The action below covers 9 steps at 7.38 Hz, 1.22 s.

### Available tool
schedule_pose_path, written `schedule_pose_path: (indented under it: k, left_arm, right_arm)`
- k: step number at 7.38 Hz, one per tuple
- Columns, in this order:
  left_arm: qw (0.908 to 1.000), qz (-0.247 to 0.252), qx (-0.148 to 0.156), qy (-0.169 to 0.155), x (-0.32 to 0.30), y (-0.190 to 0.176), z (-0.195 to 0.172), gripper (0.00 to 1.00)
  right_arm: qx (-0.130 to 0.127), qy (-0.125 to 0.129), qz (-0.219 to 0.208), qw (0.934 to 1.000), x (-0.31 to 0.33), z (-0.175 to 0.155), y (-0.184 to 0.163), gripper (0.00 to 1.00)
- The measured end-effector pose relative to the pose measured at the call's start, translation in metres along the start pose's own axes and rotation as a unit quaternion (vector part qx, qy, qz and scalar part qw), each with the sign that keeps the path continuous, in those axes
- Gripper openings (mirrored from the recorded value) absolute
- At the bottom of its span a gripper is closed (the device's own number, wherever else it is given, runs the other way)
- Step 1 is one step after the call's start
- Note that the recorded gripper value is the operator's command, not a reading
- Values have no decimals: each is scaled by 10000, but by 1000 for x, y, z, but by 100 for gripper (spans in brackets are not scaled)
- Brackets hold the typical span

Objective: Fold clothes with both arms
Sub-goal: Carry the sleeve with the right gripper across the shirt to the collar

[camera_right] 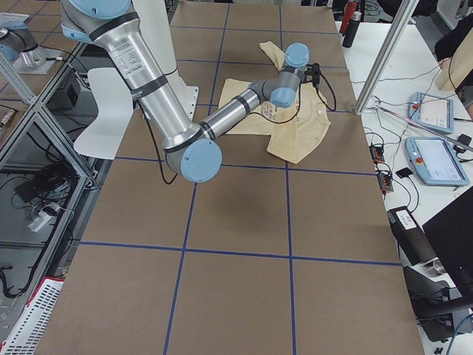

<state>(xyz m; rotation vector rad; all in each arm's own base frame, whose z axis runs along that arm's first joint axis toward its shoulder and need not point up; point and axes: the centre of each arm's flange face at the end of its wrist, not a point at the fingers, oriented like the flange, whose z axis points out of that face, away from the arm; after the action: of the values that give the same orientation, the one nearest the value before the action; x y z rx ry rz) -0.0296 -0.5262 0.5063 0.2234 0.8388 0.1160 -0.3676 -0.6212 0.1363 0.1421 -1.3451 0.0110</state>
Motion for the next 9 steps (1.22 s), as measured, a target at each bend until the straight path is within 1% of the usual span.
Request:
schedule_pose_path:
  k: [1, 2, 3, 5, 7, 8, 9]
  left_arm:
    - [10000, -13, -10, -2, -1, 0, 1, 100]
    - [10000, -28, -22, -2, -2, 0, 2, 100]
    - [10000, -49, -40, -1, -5, 0, 4, 100]
    - [9998, -193, -45, 1, -7, -1, 7, 100]
    - [9996, -284, -46, 3, -7, -3, 8, 100]
    - [9995, -299, -51, 2, -8, -4, 9, 100]
    - [9995, -309, -57, 2, -9, -8, 10, 100]
  right_arm:
    - [34, -14, -60, 10000, -46, 20, -17, 0]
    - [119, 47, -107, 9999, -78, 47, -20, 0]
    - [217, 153, -134, 9996, -92, 75, -14, 0]
    - [364, 429, -134, 9983, -97, 130, 7, 0]
    - [414, 734, -103, 9964, -99, 181, 24, 0]
    - [458, 845, -108, 9953, -102, 199, 31, 0]
    - [531, 922, -118, 9942, -107, 211, 34, 2]
